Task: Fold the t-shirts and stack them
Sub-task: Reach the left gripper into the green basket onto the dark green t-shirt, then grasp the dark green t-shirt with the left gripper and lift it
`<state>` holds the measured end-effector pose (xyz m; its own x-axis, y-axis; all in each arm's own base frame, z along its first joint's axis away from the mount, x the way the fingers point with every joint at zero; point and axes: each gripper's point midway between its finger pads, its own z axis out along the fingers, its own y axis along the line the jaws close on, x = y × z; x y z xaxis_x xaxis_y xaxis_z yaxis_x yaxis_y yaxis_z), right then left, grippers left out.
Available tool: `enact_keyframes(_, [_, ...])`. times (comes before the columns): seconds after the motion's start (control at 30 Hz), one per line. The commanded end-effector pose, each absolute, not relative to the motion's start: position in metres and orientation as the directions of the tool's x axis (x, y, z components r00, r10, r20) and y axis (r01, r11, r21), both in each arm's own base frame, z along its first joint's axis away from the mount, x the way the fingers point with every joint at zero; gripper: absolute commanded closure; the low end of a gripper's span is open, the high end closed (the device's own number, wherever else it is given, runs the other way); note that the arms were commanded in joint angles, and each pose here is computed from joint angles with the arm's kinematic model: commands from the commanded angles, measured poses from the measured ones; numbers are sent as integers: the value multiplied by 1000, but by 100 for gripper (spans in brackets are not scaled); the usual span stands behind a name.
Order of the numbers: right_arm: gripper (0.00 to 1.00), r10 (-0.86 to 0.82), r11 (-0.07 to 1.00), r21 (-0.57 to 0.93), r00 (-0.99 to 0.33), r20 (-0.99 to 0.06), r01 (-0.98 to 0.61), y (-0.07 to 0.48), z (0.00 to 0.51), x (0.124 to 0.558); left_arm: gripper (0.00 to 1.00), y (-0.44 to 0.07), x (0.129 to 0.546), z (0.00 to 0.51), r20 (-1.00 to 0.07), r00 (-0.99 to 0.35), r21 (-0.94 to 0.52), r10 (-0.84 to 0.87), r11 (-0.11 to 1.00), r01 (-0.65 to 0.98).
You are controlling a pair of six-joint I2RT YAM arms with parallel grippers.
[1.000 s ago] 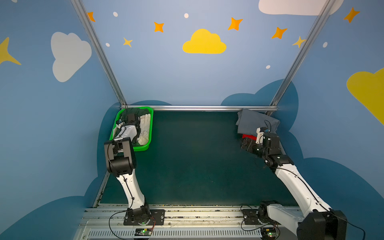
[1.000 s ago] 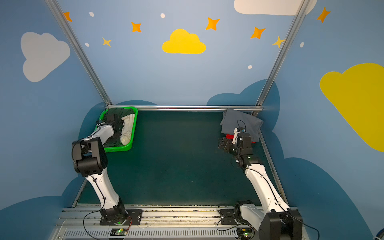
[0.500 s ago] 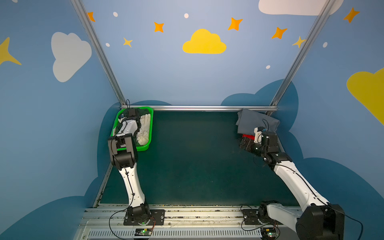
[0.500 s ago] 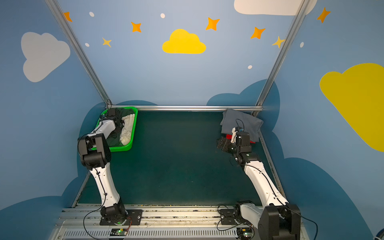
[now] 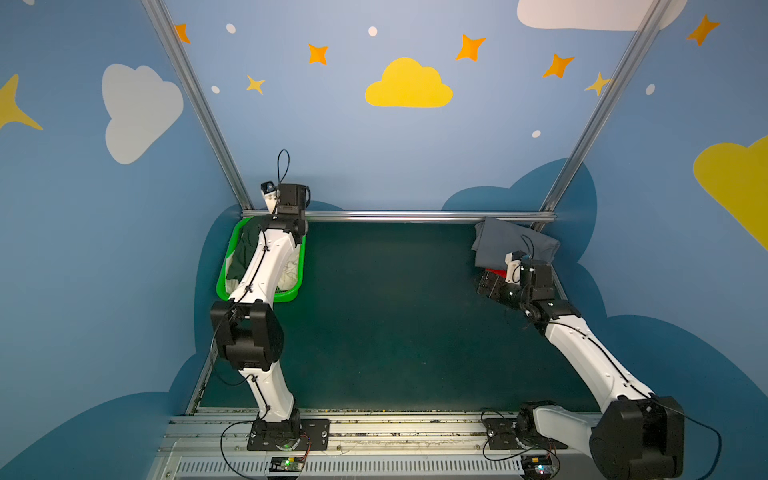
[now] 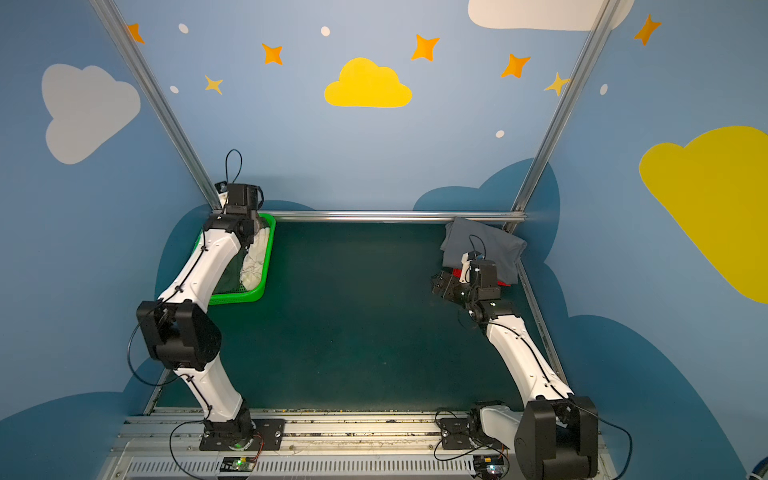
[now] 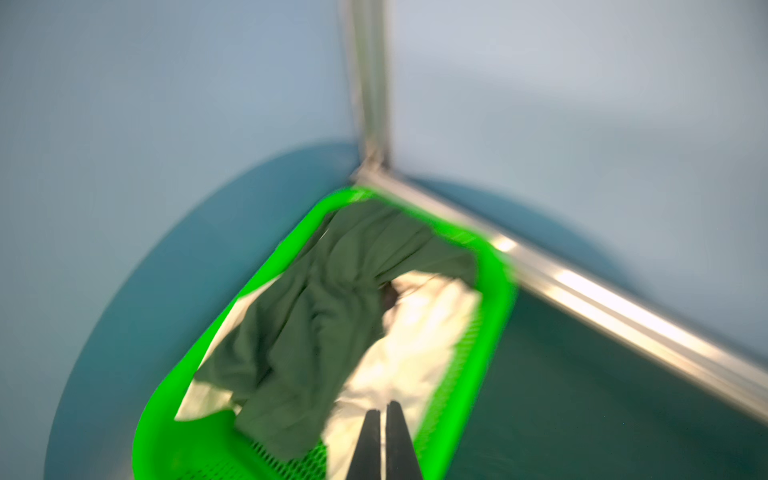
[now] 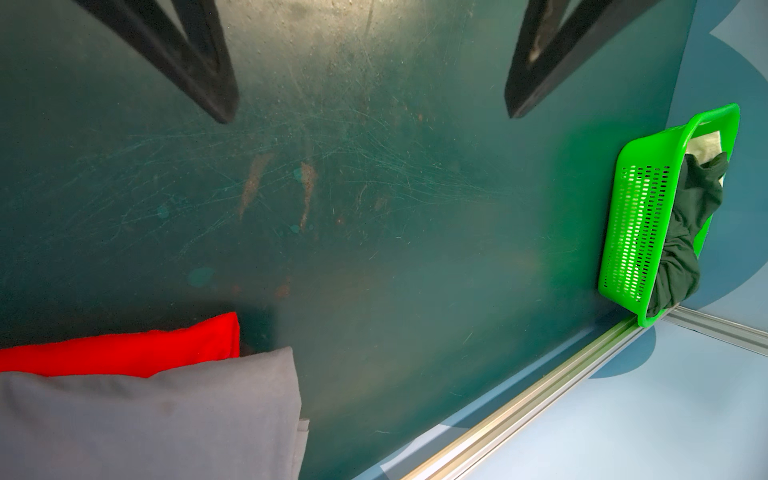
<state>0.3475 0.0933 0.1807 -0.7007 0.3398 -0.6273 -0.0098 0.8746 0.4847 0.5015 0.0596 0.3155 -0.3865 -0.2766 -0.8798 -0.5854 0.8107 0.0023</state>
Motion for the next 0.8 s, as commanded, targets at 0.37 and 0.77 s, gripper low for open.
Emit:
enact_keyframes(0.37, [2, 345, 872, 490, -673, -654, -29, 94, 195, 342, 0, 107, 481, 245, -762, -610, 359, -218, 641, -678])
enact_keyframes(0.77, [2, 335, 871, 492, -711, -619, -18, 97, 194, 345, 0, 176, 480, 141, -617, -713, 492, -333, 544, -680])
